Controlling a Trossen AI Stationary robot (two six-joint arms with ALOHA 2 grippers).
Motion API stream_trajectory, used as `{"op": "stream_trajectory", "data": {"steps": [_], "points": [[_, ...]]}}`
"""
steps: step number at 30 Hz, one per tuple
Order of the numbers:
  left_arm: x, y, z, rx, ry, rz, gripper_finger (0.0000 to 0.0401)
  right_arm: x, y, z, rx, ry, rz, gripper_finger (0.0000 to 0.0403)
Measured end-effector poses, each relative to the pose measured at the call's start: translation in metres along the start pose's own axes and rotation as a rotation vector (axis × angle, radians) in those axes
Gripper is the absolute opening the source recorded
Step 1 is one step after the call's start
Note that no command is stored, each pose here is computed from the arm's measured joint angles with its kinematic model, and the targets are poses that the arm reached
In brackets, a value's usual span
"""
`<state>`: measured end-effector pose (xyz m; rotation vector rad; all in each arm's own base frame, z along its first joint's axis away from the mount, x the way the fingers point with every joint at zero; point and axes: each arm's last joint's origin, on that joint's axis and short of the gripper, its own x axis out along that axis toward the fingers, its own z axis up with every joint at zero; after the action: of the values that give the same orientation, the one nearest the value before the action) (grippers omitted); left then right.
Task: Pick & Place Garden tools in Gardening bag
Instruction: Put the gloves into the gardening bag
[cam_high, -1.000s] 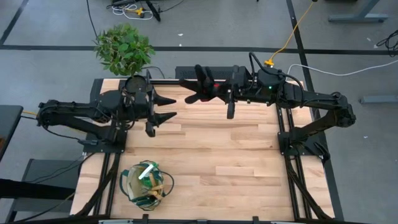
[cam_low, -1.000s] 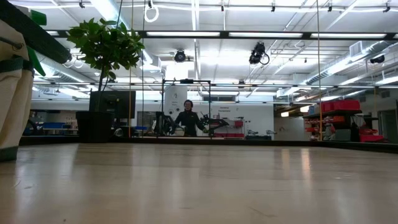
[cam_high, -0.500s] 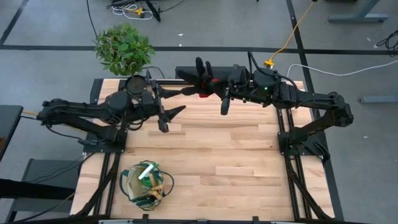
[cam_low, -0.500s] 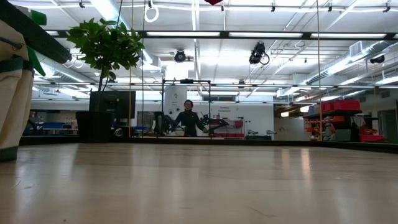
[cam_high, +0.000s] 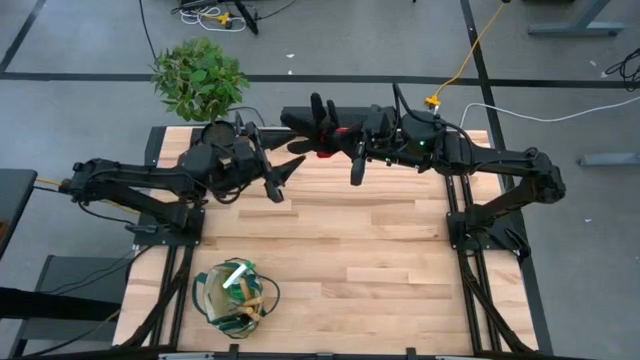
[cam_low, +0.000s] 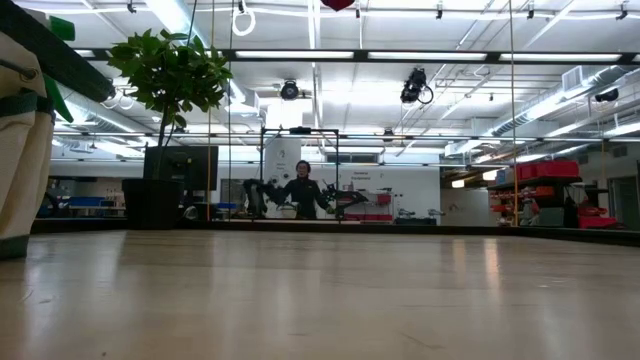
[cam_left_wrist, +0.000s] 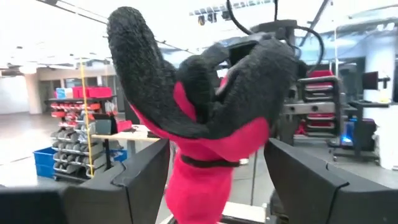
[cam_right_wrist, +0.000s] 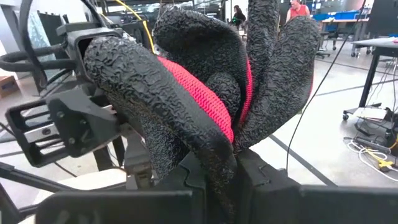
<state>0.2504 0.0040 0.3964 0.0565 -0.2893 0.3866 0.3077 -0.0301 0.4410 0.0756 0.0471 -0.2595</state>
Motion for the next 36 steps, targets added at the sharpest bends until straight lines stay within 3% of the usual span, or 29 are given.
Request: {"op": "stream_trajectory", "data": {"steps": [12,36], "points": [[0.017,0.003,-0.01,-0.013,-0.067,0.008,0.0271,0.005,0.0,-0.004,-0.011,0.018,-0.001,0.0035],[0.02,0.012,-0.008,-0.021,-0.103,0.022,0.0271,0.01,0.003,-0.011,-0.038,0.062,0.086,0.0035]]}}
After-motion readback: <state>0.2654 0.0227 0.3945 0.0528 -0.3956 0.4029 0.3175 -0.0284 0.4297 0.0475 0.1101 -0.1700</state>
